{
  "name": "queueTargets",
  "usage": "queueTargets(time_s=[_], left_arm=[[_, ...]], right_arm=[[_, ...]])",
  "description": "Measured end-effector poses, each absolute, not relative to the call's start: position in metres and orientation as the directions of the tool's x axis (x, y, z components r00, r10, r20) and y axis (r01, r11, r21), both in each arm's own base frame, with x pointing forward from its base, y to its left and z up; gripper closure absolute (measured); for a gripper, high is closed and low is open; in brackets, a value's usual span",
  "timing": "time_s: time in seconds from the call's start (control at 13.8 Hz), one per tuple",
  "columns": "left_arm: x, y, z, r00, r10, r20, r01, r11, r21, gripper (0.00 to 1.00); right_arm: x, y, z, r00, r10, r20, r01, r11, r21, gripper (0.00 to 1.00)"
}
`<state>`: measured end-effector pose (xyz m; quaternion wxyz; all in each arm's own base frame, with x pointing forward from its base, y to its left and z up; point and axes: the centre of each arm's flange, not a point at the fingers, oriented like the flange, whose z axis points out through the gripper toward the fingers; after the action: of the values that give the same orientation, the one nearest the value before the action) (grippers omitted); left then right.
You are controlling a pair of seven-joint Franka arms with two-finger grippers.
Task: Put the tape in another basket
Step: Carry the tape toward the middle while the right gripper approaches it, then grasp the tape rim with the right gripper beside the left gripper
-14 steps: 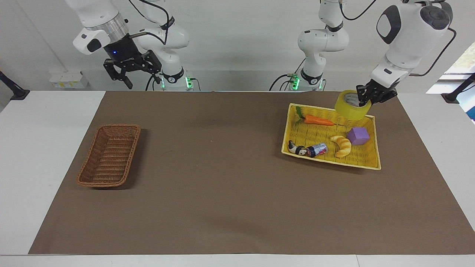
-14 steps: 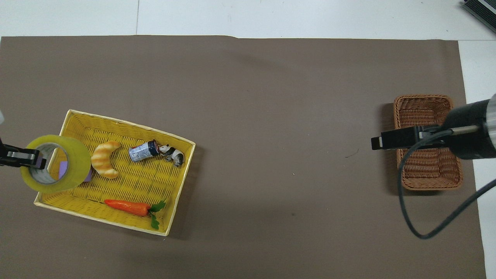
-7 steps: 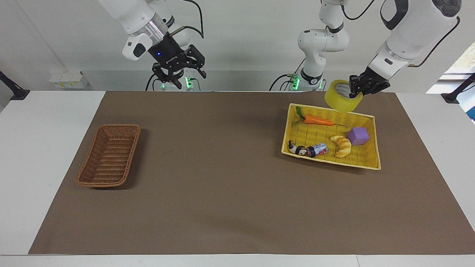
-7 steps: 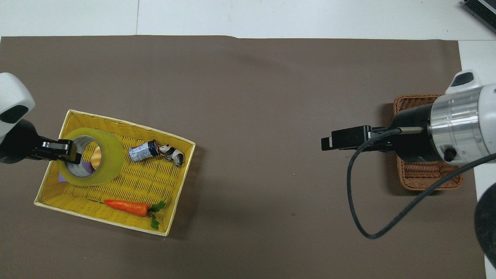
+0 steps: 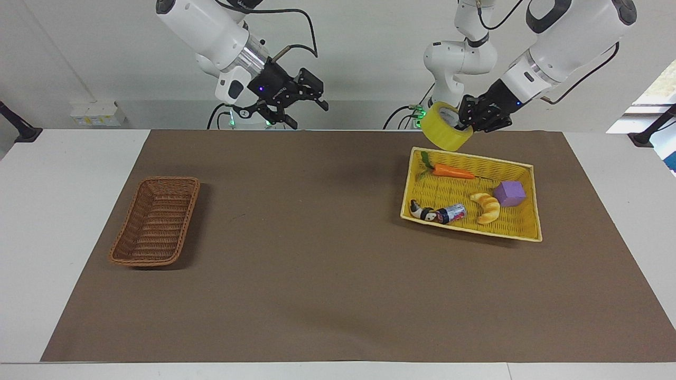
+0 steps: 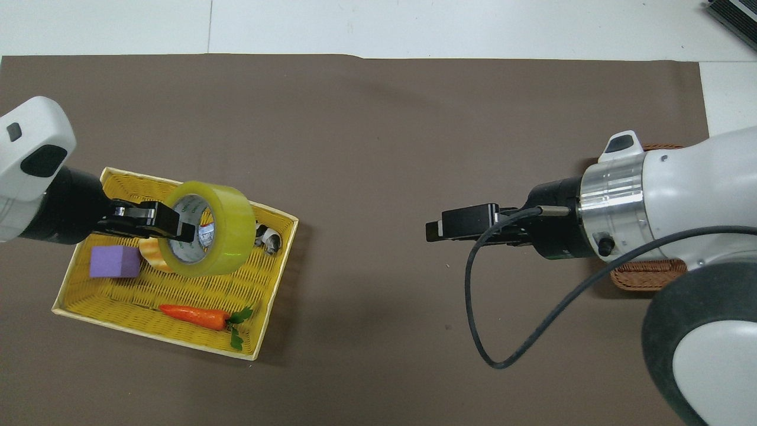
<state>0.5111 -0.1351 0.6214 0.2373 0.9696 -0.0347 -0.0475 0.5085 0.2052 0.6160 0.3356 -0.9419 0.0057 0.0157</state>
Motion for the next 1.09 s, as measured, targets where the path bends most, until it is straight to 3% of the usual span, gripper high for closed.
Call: queueTargets(time_s=[0.36,0.65,1.09], left_arm=[[0.504,-0.220,0.618,0.997,0.001,-0.078,0.038,-0.879,0.476,0.77],[0.510,-0.254,0.598,0.996,0.043,-0.083,0.078,-0.873,0.482,0.77],[0.487,-0.314,0.608,0.995,0.081,-0.054,0.097,-0.850,0.517,0.77]], right_arm=[[0.502,0.239,0.610,1.000,-0.003,-0.007,-0.007,-0.741,-0.672,0.00],[0.502,0.241,0.610,0.999,-0.026,-0.041,-0.048,-0.704,-0.708,0.00],[0.503,0.254,0.599,0.997,-0.071,0.002,-0.049,-0.696,-0.716,0.00]])
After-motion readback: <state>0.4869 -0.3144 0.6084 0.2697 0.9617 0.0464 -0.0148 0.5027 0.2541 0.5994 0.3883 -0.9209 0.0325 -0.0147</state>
